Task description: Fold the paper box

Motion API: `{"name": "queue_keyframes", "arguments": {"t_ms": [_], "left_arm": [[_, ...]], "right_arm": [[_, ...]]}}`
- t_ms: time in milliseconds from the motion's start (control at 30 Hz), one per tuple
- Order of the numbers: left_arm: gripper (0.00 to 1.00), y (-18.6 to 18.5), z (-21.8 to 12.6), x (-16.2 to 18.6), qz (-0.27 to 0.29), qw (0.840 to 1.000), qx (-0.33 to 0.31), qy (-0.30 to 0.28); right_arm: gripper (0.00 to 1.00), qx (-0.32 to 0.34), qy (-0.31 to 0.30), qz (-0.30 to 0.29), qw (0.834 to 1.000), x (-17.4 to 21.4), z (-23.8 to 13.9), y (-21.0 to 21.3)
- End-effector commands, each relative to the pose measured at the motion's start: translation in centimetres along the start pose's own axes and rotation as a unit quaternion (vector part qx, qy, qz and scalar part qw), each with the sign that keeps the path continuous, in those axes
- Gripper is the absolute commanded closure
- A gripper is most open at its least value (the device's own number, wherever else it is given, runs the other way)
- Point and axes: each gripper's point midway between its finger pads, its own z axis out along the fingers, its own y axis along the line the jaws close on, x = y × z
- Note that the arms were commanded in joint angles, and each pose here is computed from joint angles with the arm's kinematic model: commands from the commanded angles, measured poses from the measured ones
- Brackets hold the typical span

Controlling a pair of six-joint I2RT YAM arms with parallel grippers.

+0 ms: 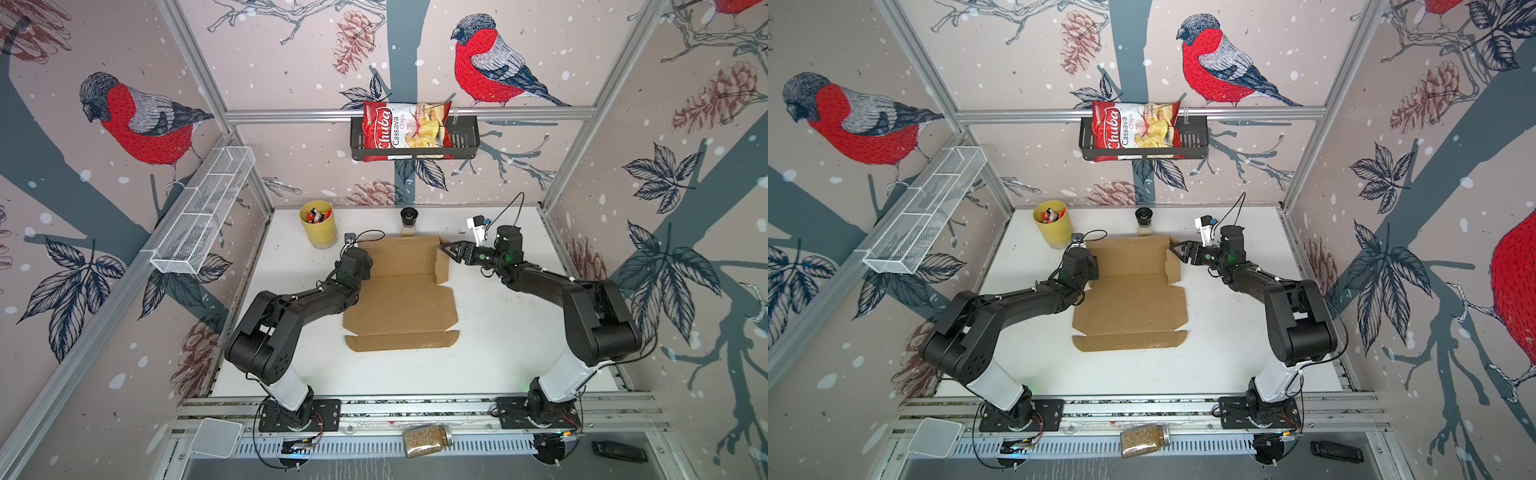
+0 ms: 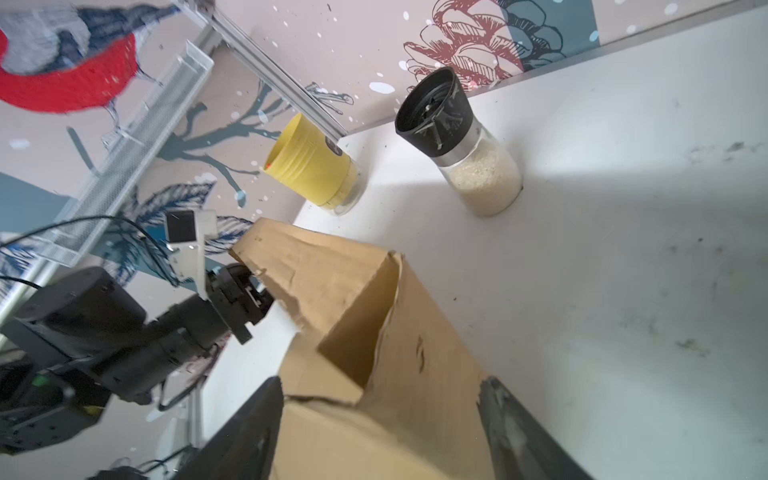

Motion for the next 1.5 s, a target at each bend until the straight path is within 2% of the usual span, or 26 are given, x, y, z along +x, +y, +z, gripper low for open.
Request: {"name": "queue_keyframes", "arguments": {"t_ms": [0,100,267,367,600,833,1167,1333,1467], "left_arm": [[1.00,-0.2,0.1,2.9,0.024,0.998,0.012,0.057],[1.00,-0.2,0.2,3.1,0.025,0.998,0.014,0.062],[1.00,-0.2,0.3,3.4,0.025,0.997,0.014,0.068],[1.00,-0.2,0.3,3.2,0.023,0.998,0.015,0.065],[1.00,-0.5,0.5,3.2,0.029,0.997,0.020,0.069],[1.00,-0.9,0.7,3.1,0.034,0.996,0.028,0.071],[1.00,-1.3,0.9,2.8,0.032,0.996,0.035,0.074],[1.00,-1.3,0.7,2.7,0.026,0.997,0.035,0.071],[1.00,-1.0,0.2,2.7,0.017,0.997,0.034,0.069]], "right_arm": [[0.28,0.036,0.030,-0.031,0.998,1.5,0.2,-1.6],[0.30,0.052,0.030,-0.038,0.997,1.8,0.0,-2.0],[0.30,0.042,0.026,-0.063,0.997,2.1,0.0,-0.7],[0.30,0.078,0.030,-0.080,0.993,2.1,0.4,-1.4],[0.31,0.190,0.037,-0.160,0.968,1.4,1.2,-4.1],[0.34,0.228,0.023,-0.229,0.946,0.6,2.5,-4.1],[0.51,0.268,0.002,-0.250,0.930,0.0,3.3,-4.7],[0.62,0.331,-0.021,-0.260,0.907,-0.1,2.7,-5.1],[0.76,0.388,-0.019,-0.266,0.882,-0.2,2.3,-6.1]]}}
